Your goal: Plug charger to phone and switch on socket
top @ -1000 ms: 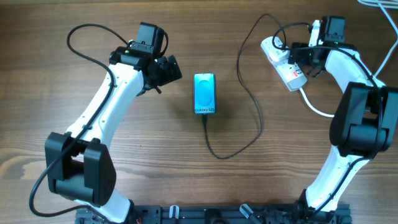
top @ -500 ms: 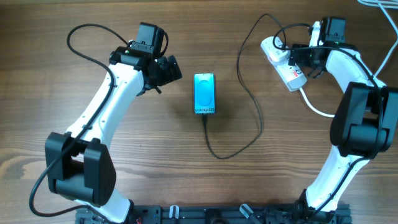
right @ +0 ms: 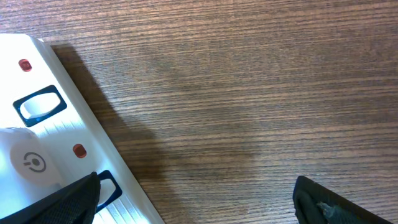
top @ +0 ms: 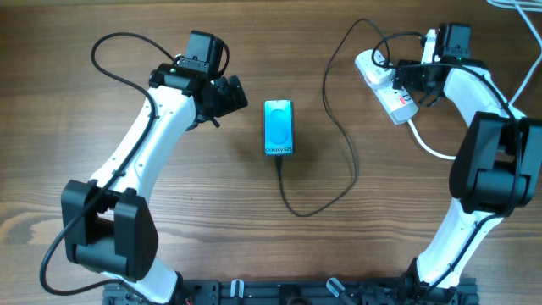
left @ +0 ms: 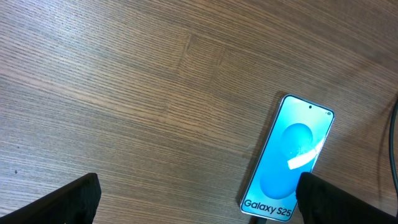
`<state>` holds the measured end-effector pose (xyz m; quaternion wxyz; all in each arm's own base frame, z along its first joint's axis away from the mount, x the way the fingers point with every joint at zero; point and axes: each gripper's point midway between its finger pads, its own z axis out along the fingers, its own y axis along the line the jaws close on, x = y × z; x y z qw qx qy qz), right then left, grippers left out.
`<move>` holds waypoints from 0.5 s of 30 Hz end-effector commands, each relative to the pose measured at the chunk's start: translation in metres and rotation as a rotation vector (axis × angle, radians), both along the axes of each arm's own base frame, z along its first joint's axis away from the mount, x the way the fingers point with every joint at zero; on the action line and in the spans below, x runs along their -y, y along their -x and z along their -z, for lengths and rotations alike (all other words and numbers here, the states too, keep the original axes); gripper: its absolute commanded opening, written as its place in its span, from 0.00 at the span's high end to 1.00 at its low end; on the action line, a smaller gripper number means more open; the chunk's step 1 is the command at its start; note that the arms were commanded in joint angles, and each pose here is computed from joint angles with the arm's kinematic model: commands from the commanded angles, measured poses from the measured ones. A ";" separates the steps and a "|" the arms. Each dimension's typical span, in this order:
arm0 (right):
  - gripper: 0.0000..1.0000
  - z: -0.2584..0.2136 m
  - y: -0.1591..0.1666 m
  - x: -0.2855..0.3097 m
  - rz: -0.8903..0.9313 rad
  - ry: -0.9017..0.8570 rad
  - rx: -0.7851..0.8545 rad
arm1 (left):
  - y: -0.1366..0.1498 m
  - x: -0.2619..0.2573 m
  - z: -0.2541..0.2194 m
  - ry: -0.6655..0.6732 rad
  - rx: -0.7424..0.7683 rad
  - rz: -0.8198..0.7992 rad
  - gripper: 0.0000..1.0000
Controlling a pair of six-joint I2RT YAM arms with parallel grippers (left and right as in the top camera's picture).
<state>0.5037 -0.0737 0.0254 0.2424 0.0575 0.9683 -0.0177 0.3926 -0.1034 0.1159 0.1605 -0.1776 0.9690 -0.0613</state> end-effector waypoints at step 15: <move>0.00 0.021 0.013 -0.012 -0.016 -0.081 -0.061 | 0.000 -0.005 0.000 -0.011 0.002 -0.016 0.00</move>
